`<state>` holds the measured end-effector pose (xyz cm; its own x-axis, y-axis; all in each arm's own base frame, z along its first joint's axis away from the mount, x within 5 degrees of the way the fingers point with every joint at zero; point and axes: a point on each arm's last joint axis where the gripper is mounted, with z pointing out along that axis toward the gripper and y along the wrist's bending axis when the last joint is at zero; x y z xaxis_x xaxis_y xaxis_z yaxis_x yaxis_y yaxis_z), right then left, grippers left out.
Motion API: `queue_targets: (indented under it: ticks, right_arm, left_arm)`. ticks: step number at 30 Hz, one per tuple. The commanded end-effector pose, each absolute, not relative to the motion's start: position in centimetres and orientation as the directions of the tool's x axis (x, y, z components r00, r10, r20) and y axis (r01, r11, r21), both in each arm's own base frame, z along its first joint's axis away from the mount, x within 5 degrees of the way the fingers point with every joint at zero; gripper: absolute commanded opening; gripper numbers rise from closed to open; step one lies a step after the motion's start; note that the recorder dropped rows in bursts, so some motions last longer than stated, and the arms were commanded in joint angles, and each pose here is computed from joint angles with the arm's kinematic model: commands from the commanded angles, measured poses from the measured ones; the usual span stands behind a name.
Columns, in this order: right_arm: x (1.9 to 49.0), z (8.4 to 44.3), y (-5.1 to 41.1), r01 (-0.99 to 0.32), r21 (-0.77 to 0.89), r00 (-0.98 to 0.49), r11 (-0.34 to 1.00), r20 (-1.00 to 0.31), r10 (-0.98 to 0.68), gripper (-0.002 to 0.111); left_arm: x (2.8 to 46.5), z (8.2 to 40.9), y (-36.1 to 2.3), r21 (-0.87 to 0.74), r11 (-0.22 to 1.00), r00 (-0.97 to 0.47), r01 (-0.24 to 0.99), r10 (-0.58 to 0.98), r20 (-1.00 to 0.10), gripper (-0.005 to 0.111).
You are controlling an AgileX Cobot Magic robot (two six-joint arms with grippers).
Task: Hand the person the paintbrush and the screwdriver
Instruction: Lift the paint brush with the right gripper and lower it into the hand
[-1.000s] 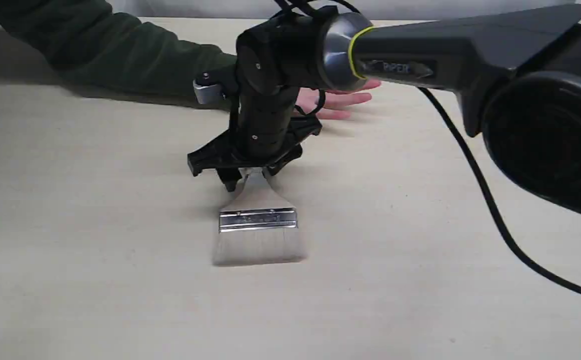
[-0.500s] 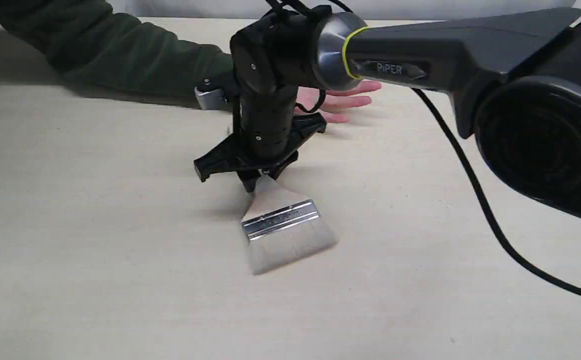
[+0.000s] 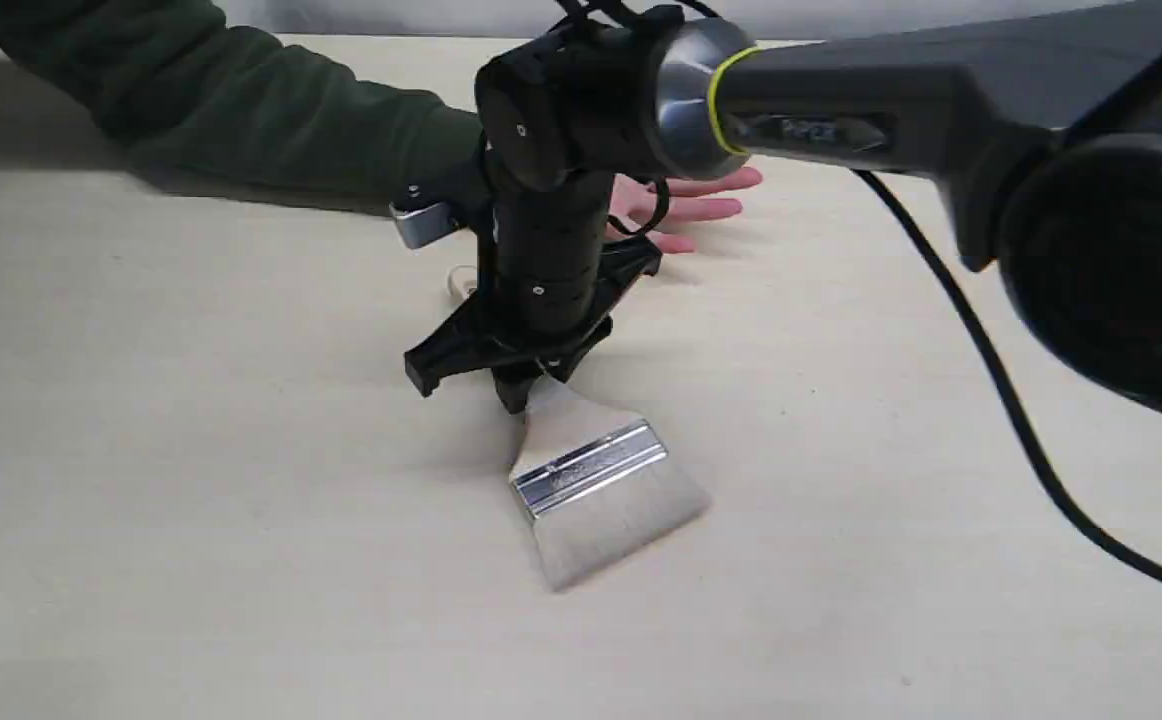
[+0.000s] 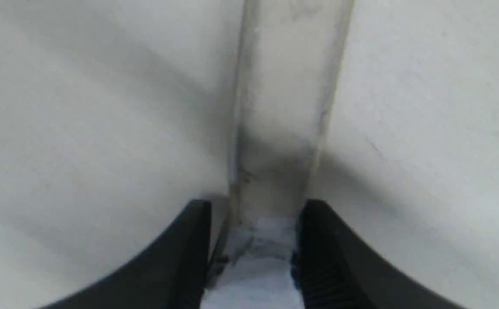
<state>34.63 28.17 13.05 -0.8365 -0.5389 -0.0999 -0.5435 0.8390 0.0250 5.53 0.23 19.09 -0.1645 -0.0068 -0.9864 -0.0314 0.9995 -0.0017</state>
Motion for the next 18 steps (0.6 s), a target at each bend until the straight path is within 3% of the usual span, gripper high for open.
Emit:
queue_targets:
  ticks: [1, 10, 18]
  right_arm:
    - [34.0, 16.4, 27.5, -0.557, 0.03, -0.817, 0.83, -0.197, -0.541, 0.004]
    - [32.8, 23.8, 26.0, -0.58, 0.005, -0.727, 0.815, -0.456, -0.514, 0.004]
    - [36.0, 26.7, 24.5, -0.448, -0.184, -0.668, 0.875, -0.582, -0.464, 0.004]
  left_arm:
    - [5.5, 19.0, 0.2, -0.007, 1.0, -0.163, -0.029, -0.012, -0.987, 0.0]
    - [5.5, 19.0, 0.2, -0.007, 1.0, -0.163, -0.029, -0.012, -0.987, 0.0]
    - [5.5, 19.0, 0.2, -0.007, 1.0, -0.163, -0.029, -0.012, -0.987, 0.0]
